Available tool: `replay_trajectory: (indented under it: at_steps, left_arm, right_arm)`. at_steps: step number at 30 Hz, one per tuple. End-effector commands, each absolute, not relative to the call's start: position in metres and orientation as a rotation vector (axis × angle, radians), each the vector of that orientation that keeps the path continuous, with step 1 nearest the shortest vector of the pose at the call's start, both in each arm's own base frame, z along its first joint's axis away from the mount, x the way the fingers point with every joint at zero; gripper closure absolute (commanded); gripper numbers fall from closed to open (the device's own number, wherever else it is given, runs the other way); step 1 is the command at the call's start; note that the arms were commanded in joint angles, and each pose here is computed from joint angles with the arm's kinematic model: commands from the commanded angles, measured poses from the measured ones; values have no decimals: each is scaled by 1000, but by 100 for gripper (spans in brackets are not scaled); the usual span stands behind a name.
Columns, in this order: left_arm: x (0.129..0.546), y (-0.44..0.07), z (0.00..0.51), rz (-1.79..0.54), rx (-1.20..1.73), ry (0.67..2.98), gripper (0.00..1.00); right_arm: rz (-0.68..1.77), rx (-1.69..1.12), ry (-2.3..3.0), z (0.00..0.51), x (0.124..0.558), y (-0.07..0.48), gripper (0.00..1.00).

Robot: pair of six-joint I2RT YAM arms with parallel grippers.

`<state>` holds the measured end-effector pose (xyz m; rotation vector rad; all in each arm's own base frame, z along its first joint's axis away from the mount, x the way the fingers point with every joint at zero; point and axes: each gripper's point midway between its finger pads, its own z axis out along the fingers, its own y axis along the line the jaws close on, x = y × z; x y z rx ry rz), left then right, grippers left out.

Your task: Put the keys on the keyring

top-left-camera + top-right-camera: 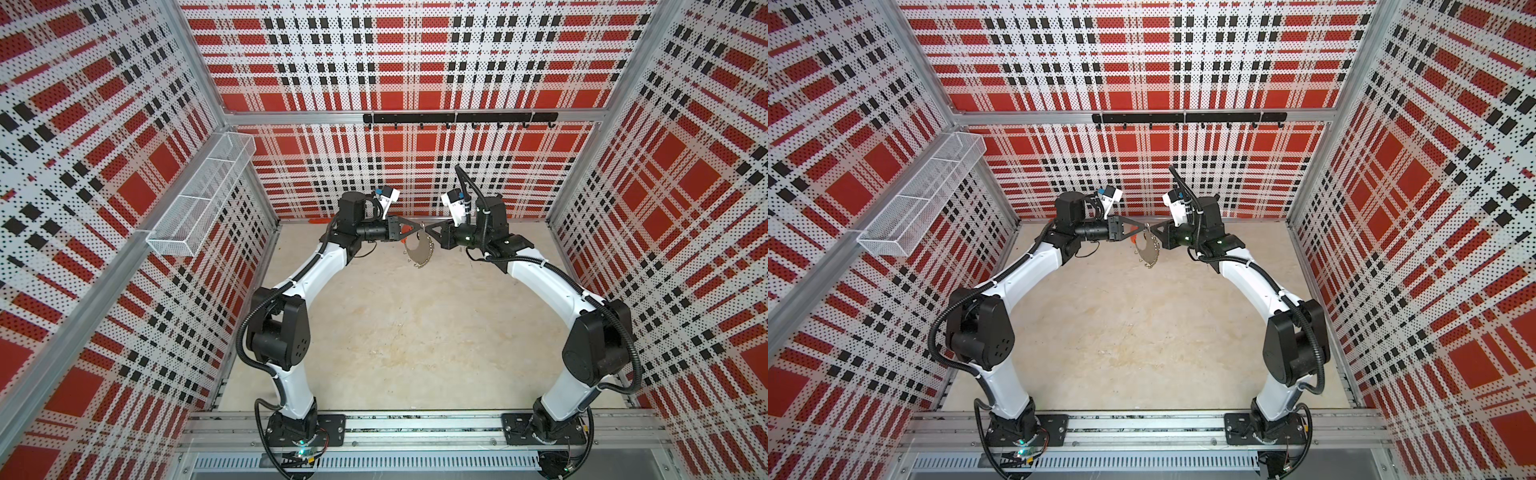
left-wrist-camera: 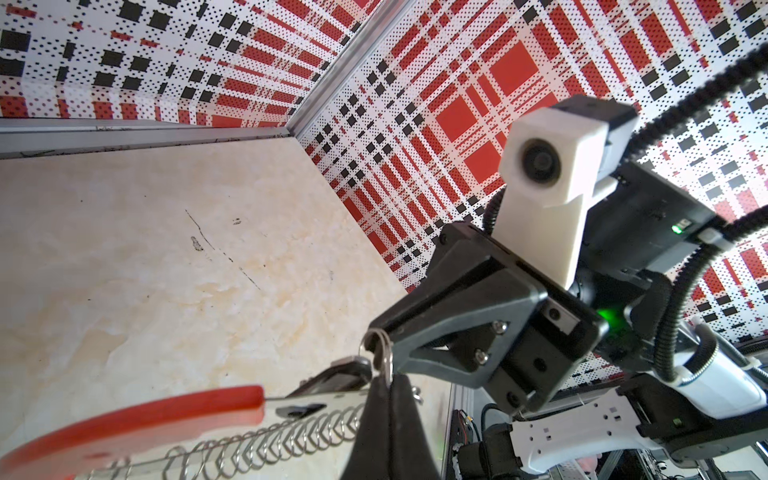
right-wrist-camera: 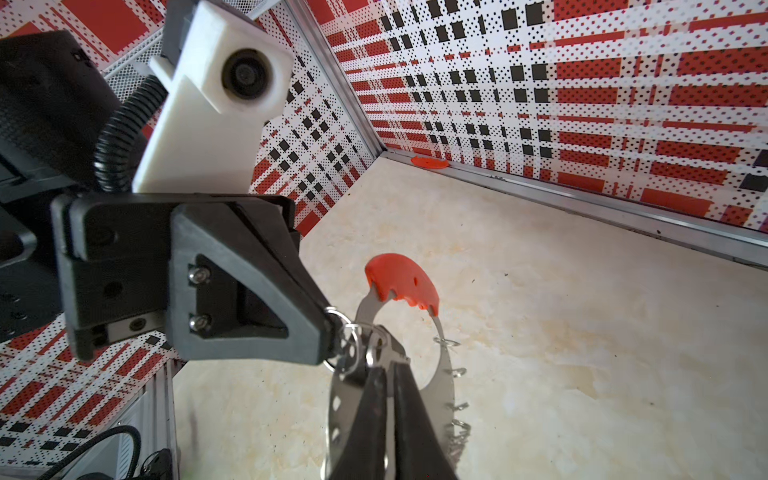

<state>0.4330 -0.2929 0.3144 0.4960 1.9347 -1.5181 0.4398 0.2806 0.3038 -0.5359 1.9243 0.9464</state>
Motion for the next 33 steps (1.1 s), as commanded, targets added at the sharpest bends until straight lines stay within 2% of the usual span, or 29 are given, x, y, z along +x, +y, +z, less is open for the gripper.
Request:
replay_trajectory:
  at_steps: [1, 24, 33]
  left_arm:
    - [423, -291, 341, -1528, 553, 1849, 100]
    - [417, -300, 341, -1542, 579, 1846, 100]
    - [417, -299, 340, -1540, 574, 1849, 100]
  right_arm:
    - [895, -543, 1904, 315, 438, 274, 87]
    - [1002, -611, 1852, 334, 441, 306, 85]
    - [864, -412, 1888, 324, 455, 259, 84]
